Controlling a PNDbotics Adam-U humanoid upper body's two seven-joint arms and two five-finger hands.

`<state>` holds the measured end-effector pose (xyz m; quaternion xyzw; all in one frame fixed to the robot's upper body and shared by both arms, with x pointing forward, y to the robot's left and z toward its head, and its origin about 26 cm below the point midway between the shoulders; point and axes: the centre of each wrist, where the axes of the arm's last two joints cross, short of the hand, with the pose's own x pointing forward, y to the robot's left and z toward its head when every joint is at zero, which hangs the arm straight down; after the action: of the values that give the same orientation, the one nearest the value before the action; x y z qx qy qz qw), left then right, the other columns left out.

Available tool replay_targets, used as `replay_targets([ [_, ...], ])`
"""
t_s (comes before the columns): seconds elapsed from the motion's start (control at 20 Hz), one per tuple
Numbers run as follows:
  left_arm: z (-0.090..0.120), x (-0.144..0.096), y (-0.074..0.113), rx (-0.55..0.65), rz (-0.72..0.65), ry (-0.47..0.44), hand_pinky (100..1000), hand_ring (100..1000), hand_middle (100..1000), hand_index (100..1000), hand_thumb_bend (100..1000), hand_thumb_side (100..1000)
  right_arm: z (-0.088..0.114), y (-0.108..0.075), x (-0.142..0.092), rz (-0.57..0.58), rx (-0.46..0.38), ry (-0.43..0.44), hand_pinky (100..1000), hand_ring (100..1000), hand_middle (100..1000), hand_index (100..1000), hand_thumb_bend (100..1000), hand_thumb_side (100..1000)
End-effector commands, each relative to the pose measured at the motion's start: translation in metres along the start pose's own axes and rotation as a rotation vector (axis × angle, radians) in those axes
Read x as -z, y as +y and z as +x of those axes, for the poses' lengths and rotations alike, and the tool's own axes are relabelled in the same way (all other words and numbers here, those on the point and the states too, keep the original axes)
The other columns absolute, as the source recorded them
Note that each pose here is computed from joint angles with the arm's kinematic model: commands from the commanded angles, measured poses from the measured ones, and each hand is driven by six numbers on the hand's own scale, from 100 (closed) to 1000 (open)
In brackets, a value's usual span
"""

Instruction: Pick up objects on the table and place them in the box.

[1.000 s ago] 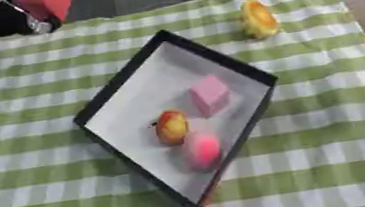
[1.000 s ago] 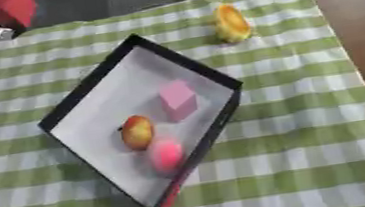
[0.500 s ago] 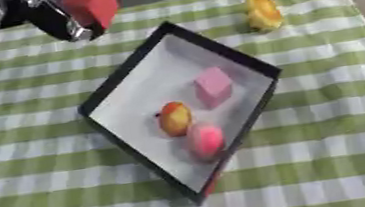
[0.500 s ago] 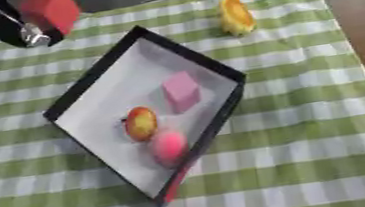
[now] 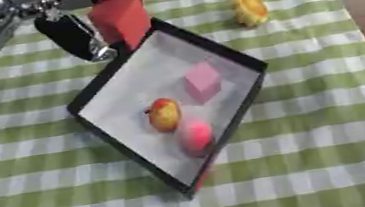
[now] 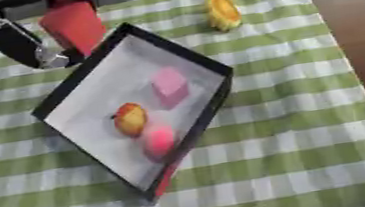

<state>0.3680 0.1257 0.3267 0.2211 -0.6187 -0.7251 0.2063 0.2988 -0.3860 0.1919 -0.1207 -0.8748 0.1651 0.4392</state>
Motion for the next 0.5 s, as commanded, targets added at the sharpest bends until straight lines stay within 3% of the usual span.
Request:
replay_targets([
  [0.05, 0.007, 0.001, 0.003, 0.023, -0.004, -0.005, 597, 608, 614, 697, 229, 100, 0.007, -0.005, 0.005, 0.012, -0.019, -0.021, 864, 927, 763, 908, 100, 567],
  [0.5, 0.007, 0.018, -0.021, 0.043, -0.076, -0.040, 602, 614, 619, 701, 230, 100, 0.006, -0.002, 0.004, 0.014, -0.011, -0.014, 865, 929, 764, 909, 100, 573],
])
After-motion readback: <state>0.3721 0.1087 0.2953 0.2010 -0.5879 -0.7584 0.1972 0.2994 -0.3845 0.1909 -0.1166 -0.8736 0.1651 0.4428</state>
